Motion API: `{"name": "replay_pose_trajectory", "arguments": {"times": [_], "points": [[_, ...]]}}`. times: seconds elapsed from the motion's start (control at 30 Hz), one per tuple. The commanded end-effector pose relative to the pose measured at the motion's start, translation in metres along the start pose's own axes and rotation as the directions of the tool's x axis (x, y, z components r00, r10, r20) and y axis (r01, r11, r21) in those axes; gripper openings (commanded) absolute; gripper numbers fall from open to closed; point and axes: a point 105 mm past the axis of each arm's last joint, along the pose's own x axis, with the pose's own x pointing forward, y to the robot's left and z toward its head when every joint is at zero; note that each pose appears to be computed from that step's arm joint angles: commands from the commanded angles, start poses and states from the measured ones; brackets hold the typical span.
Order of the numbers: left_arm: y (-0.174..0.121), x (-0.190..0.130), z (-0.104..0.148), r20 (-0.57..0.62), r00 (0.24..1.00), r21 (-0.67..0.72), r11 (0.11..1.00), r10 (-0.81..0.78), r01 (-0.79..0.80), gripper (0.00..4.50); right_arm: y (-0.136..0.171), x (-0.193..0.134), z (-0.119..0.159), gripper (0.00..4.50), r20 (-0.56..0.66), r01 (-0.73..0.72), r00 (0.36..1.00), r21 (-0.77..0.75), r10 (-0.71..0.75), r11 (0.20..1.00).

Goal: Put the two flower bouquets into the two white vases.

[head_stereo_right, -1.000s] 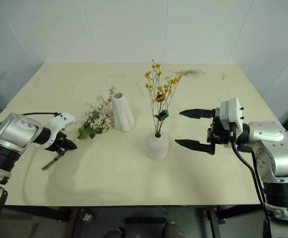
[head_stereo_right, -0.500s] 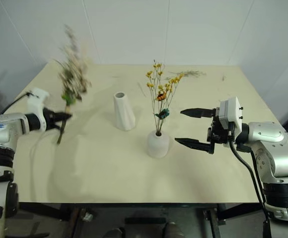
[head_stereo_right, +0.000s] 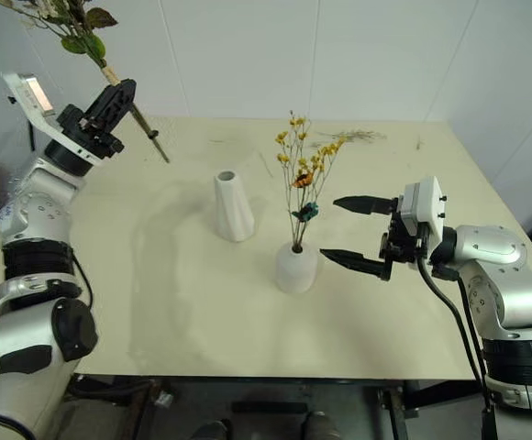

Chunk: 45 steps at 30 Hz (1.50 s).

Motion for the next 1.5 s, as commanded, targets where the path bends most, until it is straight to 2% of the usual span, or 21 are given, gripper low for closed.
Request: {"name": "replay_pose_trajectory", "arguments": {"times": [0.03, 0.3, 0.83, 1.33, 1.5], "points": [[-0.011, 0.014, 0.008, 0.056, 0.996, 0.014, 0.997, -0.073, 0.072, 0.01, 0.000, 0.001, 0.014, 4.50, 0.029, 0.012, 1.000, -0.056, -0.011, 0.998], [-0.025, 0.030, -0.019, -0.019, 0.988, -0.007, 0.988, -0.154, 0.154, 0.01, 0.006, 0.001, 0.013, 4.50, 0.038, 0.042, 0.998, -0.047, -0.040, 0.998], [-0.023, 0.025, -0.062, -0.087, 0.984, -0.011, 0.988, -0.158, 0.157, 0.01, 0.013, 0.000, 0.014, 4.50, 0.054, 0.110, 0.993, -0.027, -0.108, 0.994], [-0.022, 0.036, -0.035, -0.013, 0.985, -0.015, 0.985, -0.175, 0.174, 0.01, 0.014, 0.001, 0.012, 4.50, 0.058, 0.121, 0.991, -0.017, -0.120, 0.993], [-0.019, 0.037, -0.034, -0.009, 0.987, -0.012, 0.987, -0.163, 0.163, 0.01, 0.015, 0.002, 0.011, 4.50, 0.062, 0.122, 0.991, -0.015, -0.121, 0.992]]}}
